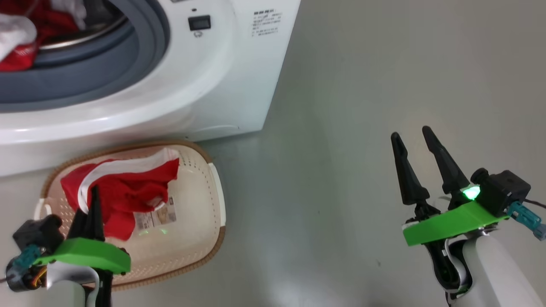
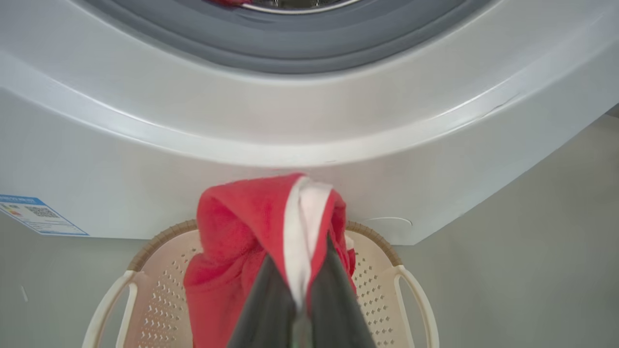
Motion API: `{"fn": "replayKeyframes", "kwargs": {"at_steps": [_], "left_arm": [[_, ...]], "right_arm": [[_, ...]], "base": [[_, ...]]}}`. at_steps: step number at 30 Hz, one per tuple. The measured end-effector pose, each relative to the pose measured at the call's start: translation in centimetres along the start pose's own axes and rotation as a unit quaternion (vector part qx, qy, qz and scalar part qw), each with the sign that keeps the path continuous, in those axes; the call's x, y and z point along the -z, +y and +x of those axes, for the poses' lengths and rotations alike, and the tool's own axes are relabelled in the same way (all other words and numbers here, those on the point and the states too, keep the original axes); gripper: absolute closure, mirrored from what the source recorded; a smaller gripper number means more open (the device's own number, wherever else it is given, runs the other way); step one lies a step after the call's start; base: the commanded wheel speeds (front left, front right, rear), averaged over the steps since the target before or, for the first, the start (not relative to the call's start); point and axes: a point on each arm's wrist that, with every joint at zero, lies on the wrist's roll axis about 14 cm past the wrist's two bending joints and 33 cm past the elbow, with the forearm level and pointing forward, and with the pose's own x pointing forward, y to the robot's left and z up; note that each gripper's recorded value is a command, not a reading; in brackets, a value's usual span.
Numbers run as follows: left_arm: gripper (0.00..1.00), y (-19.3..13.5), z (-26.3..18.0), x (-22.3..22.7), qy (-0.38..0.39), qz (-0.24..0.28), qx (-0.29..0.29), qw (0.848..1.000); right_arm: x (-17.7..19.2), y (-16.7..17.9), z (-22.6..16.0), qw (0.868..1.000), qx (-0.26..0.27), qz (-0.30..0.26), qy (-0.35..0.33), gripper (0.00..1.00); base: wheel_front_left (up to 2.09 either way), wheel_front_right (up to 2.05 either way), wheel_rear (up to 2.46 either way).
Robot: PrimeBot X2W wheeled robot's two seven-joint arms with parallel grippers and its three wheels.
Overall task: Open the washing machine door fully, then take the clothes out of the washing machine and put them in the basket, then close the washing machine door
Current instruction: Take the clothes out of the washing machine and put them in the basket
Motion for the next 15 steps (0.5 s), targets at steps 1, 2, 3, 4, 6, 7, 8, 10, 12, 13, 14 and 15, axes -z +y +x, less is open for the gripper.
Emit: {"fn": "replayKeyframes", "kwargs": {"at_steps": [1,2,3,4,6,7,8,10,12,13,14,15], "left_arm": [[1.0,0.1,0.3,0.9,0.014,0.002,0.0,1.0],[1.0,0.3,0.6,1.8,0.03,0.006,0.0,1.0],[1.0,0.5,0.9,2.7,0.045,0.01,0.0,0.999],[1.0,0.5,1.2,3.5,0.058,0.014,0.003,0.998],[1.0,0.5,1.5,4.3,0.072,0.018,0.006,0.997],[1.0,0.3,1.8,5.1,0.085,0.022,0.01,0.996],[1.0,0.2,2.0,5.9,0.098,0.026,0.014,0.995],[1.0,0.2,2.5,7.5,0.125,0.037,0.022,0.991],[1.0,0.0,3.0,8.9,0.15,0.049,0.031,0.987],[1.0,0.0,3.2,9.6,0.16,0.055,0.036,0.985],[1.0,-0.1,3.5,10.2,0.169,0.058,0.039,0.983],[1.0,0.0,3.8,10.7,0.178,0.058,0.04,0.982]], "right_arm": [[0.2,0.0,0.3,1.0,0.0,0.0,0.001,0.0],[0.3,-0.1,0.5,1.0,0.001,0.0,0.003,0.0],[0.5,-0.1,0.8,1.0,0.002,0.0,0.004,0.0],[0.7,-0.1,1.0,1.0,0.002,0.001,0.006,0.0],[0.9,-0.1,1.3,1.0,0.003,0.002,0.007,0.0],[1.2,-0.2,1.5,1.0,0.003,0.002,0.009,0.0],[1.5,-0.2,1.8,1.0,0.004,0.003,0.011,0.0],[2.1,-0.3,2.2,1.0,0.005,0.004,0.017,0.0],[2.7,-0.3,2.6,1.0,0.004,0.003,0.024,0.0],[3.0,-0.3,2.8,1.0,0.004,0.003,0.027,0.0],[3.4,-0.3,3.0,1.0,0.004,0.003,0.03,0.0],[3.6,-0.3,3.2,0.999,0.003,0.003,0.033,0.0]], "base": [[0.0,0.0,0.0],[0.0,0.0,0.0],[0.0,0.0,0.0],[0.0,0.0,0.0],[0.0,0.0,0.0],[0.0,0.0,0.0],[0.0,0.0,0.0],[0.0,0.0,0.0],[0.0,0.0,0.0],[0.0,0.0,0.0],[0.0,0.0,0.0],[0.0,0.0,0.0]]}}
